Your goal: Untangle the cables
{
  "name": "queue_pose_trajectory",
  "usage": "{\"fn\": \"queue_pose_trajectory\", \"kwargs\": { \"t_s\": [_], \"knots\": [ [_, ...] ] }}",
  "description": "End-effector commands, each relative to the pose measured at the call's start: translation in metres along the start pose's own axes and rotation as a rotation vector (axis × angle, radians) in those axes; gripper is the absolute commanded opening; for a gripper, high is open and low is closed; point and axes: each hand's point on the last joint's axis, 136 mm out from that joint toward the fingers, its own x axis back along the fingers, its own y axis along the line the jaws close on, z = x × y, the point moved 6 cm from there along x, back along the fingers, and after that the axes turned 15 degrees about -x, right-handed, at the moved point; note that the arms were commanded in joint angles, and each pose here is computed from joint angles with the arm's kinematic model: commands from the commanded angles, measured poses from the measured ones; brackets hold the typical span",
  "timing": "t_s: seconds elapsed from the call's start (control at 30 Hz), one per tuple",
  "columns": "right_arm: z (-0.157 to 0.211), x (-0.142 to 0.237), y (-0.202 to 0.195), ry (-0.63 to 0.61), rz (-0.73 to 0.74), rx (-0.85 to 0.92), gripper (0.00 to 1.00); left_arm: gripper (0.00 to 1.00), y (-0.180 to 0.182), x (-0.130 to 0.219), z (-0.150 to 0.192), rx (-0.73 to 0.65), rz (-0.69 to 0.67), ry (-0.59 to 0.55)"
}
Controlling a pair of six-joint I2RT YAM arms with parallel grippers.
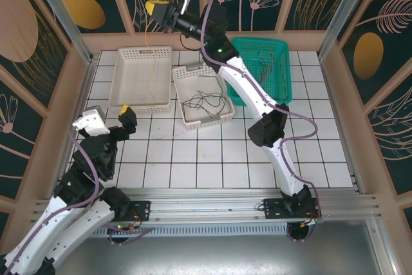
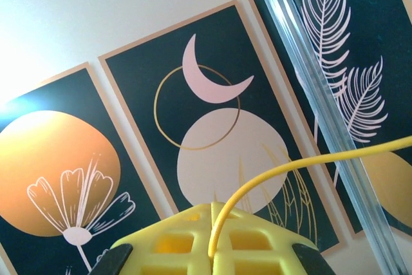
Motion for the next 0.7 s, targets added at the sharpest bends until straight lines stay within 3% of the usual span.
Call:
{"fn": "queue_pose_trajectory", "kwargs": {
  "t_s": [0.0,0.17,0.27,0.67],
  "knots": [
    [0.039,-0.005,-0.058,0.067,0.047,-0.049,0.0,0.99,-0.005,-0.003,0.004,-0.012,0.027,0.013],
    [0.095,-0.002,-0.129,0.159,0.175,-0.13,0.0,0.98,-0.017,-0.01,0.009,-0.037,0.081,0.049],
    [0.108,0.001,-0.144,0.201,0.197,-0.163,0.0,0.99,-0.026,-0.014,0.013,-0.054,0.117,0.076],
    [0.035,-0.008,-0.016,0.124,0.07,0.026,0.0,0.99,-0.052,-0.034,0.036,-0.139,0.188,0.216]
  ]
}}
